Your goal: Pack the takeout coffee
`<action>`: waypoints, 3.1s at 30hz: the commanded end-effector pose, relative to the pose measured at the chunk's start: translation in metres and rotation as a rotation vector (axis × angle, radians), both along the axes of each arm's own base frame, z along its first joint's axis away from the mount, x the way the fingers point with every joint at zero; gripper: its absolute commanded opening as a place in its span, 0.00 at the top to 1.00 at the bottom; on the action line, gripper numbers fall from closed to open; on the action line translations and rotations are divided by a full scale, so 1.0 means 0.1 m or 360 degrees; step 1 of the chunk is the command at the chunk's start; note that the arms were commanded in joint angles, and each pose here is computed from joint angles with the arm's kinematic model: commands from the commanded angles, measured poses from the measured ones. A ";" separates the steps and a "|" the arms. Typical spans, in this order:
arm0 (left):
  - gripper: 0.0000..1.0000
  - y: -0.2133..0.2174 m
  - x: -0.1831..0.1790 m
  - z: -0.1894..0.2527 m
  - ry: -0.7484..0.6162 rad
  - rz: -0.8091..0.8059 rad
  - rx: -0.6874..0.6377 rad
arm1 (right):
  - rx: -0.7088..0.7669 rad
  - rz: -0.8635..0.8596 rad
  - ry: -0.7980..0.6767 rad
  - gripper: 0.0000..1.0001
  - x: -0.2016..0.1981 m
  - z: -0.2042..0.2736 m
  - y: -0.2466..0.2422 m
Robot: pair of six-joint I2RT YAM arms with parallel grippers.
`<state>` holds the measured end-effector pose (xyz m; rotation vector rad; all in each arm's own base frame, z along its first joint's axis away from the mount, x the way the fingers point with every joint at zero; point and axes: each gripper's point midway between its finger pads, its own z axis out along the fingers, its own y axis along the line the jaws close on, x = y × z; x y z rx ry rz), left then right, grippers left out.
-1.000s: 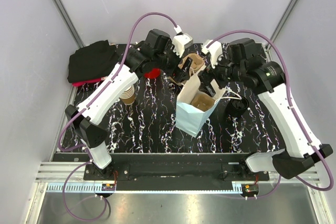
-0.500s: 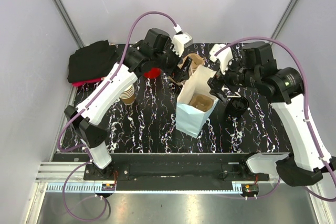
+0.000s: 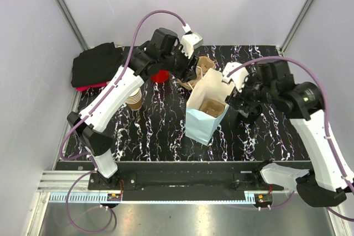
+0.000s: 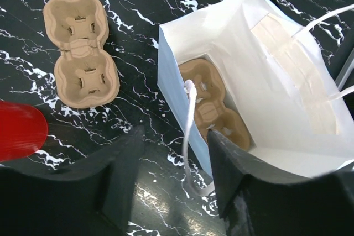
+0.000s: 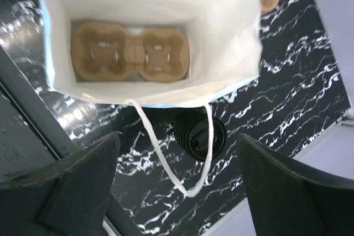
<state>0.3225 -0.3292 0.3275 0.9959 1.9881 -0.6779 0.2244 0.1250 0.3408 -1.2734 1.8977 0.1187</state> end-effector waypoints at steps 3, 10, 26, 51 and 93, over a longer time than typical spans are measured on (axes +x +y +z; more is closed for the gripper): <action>0.62 -0.06 0.04 0.23 -0.0082 -0.0019 -0.0073 | -0.0196 -0.0020 -0.0022 0.28 0.17 -0.26 -0.10; 0.90 -0.11 0.06 0.26 -0.0094 -0.0026 -0.0072 | -0.0188 0.0018 -0.0019 0.75 0.14 -0.23 -0.08; 1.00 -0.23 -0.06 0.63 -0.0219 -0.0136 -0.0161 | -0.0055 0.0099 -0.0050 1.00 0.10 0.03 0.07; 1.00 -0.27 0.16 0.62 -0.0348 -0.0042 -0.0110 | 0.0029 -0.0277 -0.0300 1.00 0.74 0.00 0.06; 1.00 -0.26 0.11 0.94 -0.0502 -0.0047 -0.0140 | 0.0139 -0.0453 -0.0470 1.00 0.96 0.41 0.03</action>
